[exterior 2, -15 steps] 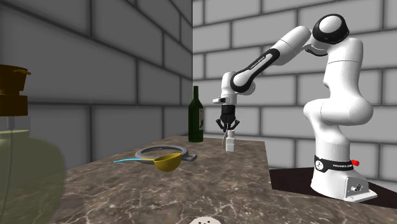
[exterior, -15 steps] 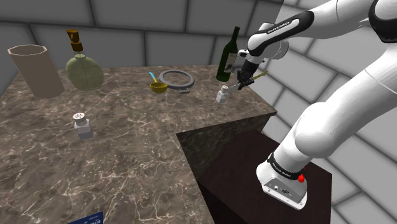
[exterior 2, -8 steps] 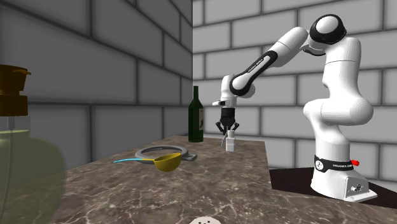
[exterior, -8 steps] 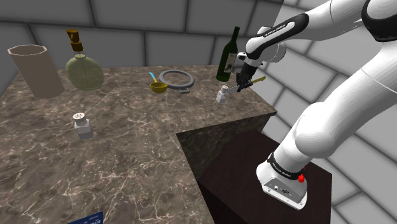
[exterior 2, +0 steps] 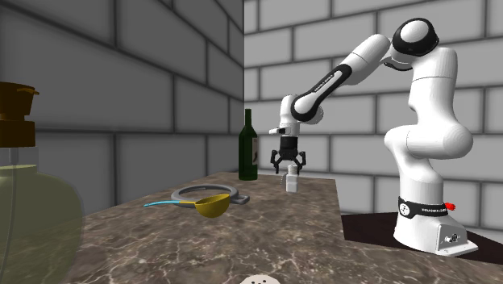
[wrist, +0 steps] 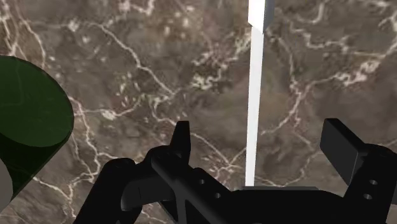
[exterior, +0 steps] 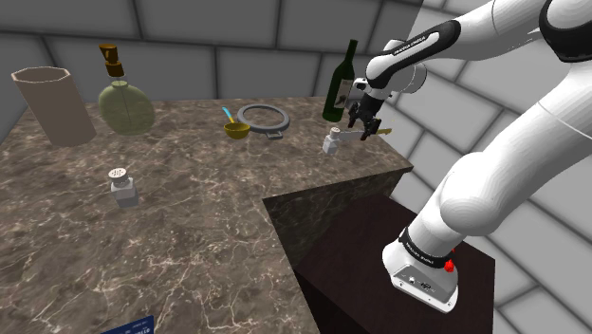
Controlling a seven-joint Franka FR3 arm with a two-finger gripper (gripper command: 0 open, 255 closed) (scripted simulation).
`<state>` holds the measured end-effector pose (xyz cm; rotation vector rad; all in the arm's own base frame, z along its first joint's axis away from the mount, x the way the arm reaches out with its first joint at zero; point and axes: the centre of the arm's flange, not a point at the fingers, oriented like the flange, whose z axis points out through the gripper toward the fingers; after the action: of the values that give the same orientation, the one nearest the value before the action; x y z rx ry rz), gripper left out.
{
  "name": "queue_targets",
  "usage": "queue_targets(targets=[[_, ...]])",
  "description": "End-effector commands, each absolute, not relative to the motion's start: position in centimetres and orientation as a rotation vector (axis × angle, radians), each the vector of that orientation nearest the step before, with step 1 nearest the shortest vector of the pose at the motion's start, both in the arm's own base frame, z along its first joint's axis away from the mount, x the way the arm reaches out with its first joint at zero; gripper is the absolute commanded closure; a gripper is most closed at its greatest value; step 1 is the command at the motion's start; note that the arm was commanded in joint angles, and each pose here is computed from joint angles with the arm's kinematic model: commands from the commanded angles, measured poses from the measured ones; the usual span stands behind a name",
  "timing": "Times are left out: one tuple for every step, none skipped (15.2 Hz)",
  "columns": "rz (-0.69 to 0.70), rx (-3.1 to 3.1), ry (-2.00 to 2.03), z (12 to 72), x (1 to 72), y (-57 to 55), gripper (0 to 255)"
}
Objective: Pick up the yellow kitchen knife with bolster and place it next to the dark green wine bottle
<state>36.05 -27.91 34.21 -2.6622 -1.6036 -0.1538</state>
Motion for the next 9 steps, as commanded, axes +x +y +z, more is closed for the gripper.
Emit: queue_targets(targets=[[-0.154, -2.662, -1.604, 34.2, 36.1, -27.9, 0], [-0.154, -2.662, -1.604, 35.5, 36.0, -28.0, 0], [-0.154, -2.662, -1.604, 36.8, 35.9, -28.1, 0], [-0.154, -2.662, -1.604, 38.1, 35.8, -28.2, 0], [-0.154, -2.662, -1.604, 39.2, 35.7, -28.3, 0], [-0.154, -2.662, -1.604, 39.2, 35.7, -28.3, 0], [-0.154, -2.662, -1.604, 39.2, 35.7, -28.3, 0], [-0.154, -2.662, -1.604, 39.2, 35.7, -28.3, 0], [-0.154, -2.662, -1.604, 39.2, 35.7, -28.3, 0]])
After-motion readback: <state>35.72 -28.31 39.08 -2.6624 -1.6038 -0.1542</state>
